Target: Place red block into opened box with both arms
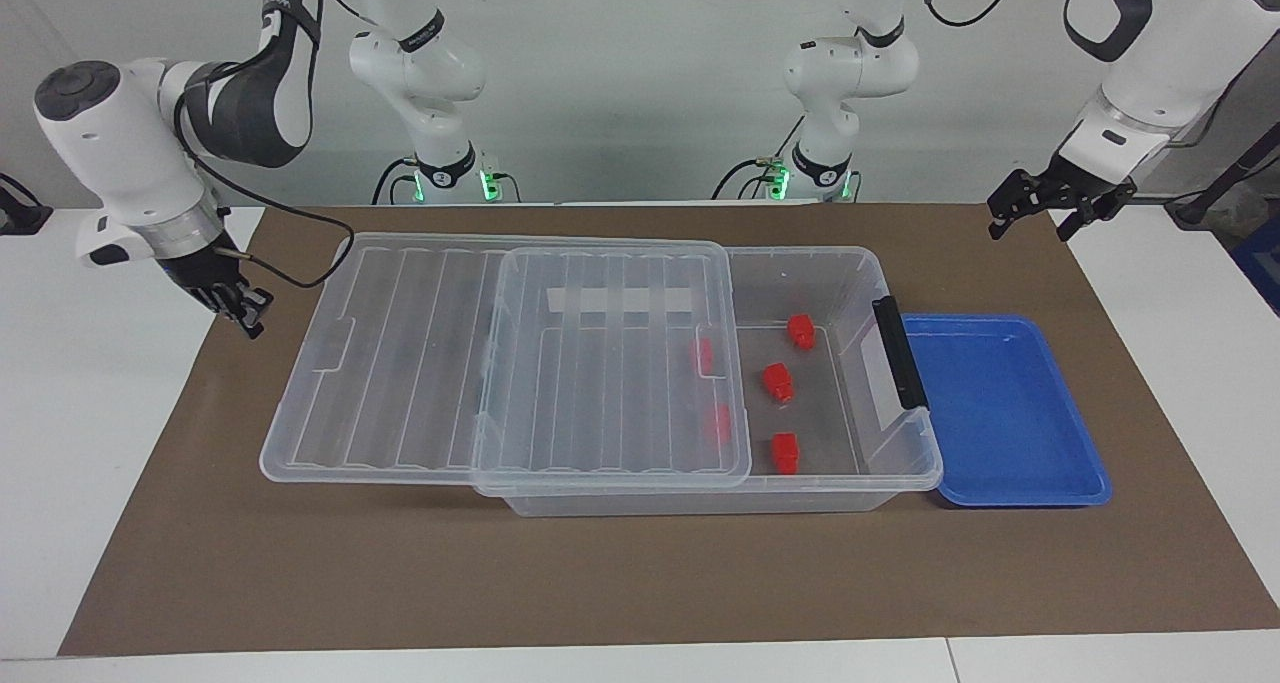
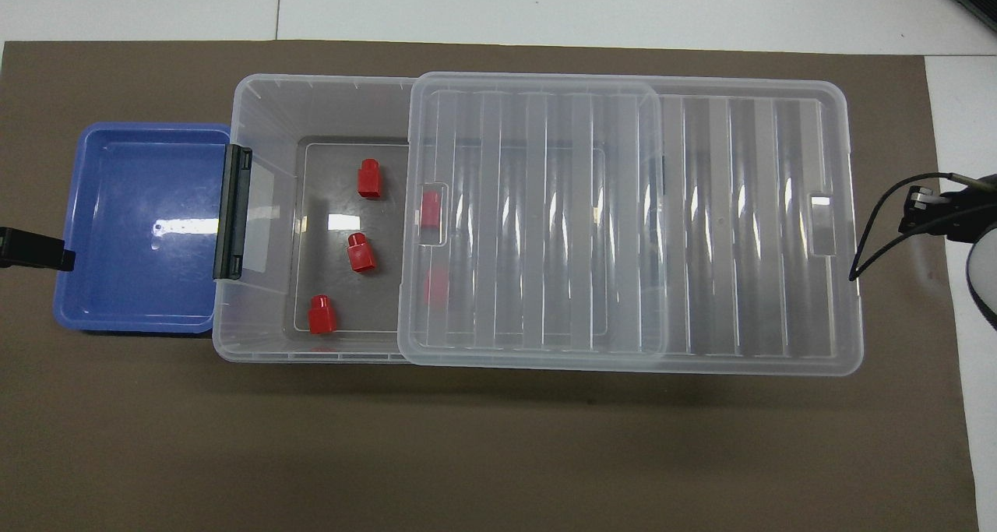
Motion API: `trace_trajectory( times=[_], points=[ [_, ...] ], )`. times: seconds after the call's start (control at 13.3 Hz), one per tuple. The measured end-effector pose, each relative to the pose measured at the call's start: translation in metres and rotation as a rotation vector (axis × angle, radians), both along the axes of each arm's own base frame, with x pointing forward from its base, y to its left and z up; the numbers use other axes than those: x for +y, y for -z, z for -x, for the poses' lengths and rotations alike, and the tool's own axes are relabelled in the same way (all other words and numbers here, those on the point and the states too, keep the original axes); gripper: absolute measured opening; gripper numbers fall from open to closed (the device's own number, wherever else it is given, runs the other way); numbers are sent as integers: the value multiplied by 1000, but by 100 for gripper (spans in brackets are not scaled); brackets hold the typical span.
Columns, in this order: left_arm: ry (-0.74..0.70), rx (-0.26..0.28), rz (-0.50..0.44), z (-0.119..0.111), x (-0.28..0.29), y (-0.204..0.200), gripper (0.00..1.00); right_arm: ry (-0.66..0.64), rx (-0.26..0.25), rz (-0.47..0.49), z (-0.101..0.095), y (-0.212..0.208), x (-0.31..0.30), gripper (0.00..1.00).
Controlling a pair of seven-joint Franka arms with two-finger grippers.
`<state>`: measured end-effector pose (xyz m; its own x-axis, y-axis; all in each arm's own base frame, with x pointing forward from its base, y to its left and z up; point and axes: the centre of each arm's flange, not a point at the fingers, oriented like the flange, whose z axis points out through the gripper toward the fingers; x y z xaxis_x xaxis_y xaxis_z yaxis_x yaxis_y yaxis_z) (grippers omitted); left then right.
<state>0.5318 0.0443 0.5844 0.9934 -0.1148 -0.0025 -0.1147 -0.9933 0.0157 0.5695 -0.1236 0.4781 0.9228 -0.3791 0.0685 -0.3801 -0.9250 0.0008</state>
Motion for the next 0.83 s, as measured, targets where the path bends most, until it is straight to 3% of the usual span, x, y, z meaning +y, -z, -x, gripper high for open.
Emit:
trace_trajectory(
  times=[0.23,0.53,0.83],
  points=[
    [14,-16,-2,-3,-2,8,100,-34,-1,-1,-7,11,12,1],
    [35,43,-9,-26,-6,-1,100,-101,-1,-1,-13,11,49,1],
    [88,61,-15,-42,-19,3,100,-192,-8,1,-17,8,98,1]
  ],
)
